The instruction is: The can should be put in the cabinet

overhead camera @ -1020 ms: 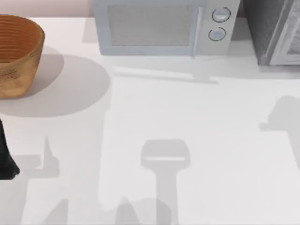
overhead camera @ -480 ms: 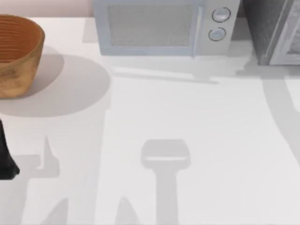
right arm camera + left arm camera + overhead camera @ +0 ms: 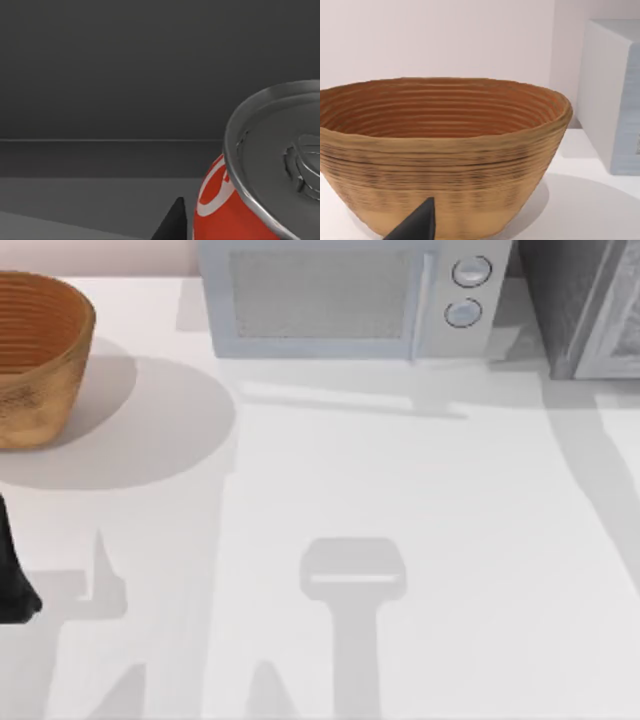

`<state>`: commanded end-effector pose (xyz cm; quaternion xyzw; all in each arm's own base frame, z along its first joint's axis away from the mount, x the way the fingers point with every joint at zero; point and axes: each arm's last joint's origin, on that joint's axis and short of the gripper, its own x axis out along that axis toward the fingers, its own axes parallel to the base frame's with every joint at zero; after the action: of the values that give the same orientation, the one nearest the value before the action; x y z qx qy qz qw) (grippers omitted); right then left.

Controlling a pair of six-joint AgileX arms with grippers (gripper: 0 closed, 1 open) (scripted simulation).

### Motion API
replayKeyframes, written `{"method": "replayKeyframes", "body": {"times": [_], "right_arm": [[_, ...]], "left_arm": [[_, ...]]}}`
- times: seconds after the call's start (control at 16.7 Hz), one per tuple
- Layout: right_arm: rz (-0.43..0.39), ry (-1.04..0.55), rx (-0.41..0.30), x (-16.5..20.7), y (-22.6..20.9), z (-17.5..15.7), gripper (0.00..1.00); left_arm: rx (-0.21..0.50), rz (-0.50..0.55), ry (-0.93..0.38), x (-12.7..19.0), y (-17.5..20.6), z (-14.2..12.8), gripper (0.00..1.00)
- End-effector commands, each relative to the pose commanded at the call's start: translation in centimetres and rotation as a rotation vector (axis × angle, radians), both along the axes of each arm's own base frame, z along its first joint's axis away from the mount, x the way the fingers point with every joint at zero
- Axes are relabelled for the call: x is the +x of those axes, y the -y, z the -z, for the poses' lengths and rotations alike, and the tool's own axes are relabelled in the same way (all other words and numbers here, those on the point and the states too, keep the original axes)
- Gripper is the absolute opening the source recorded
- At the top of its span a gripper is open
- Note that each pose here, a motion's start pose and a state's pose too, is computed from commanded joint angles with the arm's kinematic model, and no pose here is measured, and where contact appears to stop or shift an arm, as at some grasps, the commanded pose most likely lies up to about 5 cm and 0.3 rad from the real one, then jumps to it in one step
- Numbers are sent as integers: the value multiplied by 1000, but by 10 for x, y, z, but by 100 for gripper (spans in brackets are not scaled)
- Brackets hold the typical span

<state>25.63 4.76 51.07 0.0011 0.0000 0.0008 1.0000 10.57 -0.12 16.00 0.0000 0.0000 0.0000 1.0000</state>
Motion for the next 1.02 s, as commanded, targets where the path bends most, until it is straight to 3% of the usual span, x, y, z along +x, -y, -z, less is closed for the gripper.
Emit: {"method": "replayKeyframes", "body": {"times": [0.36,1.02], "right_arm": [[-2,-7,2,7,-1,-2,0],[-7,4,4,113,-4,-31,0]], "left_arm": [[0,0,0,0,0,0,100],[0,0,0,0,0,0,100]]}}
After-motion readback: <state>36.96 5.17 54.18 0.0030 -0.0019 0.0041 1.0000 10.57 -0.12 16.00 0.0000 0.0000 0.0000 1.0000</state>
